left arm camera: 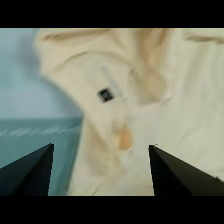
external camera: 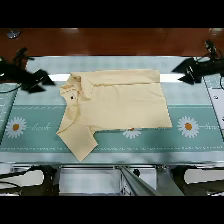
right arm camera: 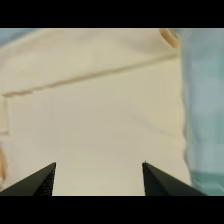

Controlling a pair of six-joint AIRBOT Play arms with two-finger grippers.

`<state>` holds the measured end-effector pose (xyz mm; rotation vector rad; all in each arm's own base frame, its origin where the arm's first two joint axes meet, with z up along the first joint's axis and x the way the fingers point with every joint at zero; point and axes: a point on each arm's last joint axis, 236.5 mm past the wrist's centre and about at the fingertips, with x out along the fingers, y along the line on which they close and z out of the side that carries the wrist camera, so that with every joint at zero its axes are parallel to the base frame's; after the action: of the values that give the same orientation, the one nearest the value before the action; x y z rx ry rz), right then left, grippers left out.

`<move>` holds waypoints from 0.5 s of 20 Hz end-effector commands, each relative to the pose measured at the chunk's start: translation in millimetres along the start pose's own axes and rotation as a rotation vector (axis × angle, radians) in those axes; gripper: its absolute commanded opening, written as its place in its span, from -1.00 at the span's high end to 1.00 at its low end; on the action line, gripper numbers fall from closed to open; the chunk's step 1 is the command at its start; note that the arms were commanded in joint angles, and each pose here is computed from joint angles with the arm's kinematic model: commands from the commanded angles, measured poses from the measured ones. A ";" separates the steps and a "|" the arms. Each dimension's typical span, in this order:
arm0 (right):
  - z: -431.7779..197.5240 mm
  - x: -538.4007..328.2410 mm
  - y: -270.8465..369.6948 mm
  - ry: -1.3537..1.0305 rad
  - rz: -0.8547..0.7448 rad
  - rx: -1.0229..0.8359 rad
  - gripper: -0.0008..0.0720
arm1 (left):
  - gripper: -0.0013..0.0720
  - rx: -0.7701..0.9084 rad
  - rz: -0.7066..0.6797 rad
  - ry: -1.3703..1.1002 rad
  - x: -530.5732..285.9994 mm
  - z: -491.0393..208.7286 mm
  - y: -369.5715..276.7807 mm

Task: Fold the shirts.

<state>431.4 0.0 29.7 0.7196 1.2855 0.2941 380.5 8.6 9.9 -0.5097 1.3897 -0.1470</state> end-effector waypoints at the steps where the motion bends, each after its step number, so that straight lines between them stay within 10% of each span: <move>1: -69.3 -7.3 -57.3 0.047 -0.155 0.095 -0.72 | -0.95 -0.216 0.088 -0.002 -6.7 -81.1 77.3; 5: -114.1 21.2 -15.0 -0.104 0.102 0.122 -0.72 | -0.95 -0.493 -0.099 -0.139 37.4 -147.7 72.5; 10: -150.6 24.3 6.2 -0.103 0.194 0.091 -0.72 | -0.95 -0.442 -0.185 -0.091 78.0 -186.5 45.3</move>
<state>312.6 51.3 -3.1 0.9034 1.1825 0.3049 220.9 -7.5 -80.5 -0.9641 1.3035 0.0702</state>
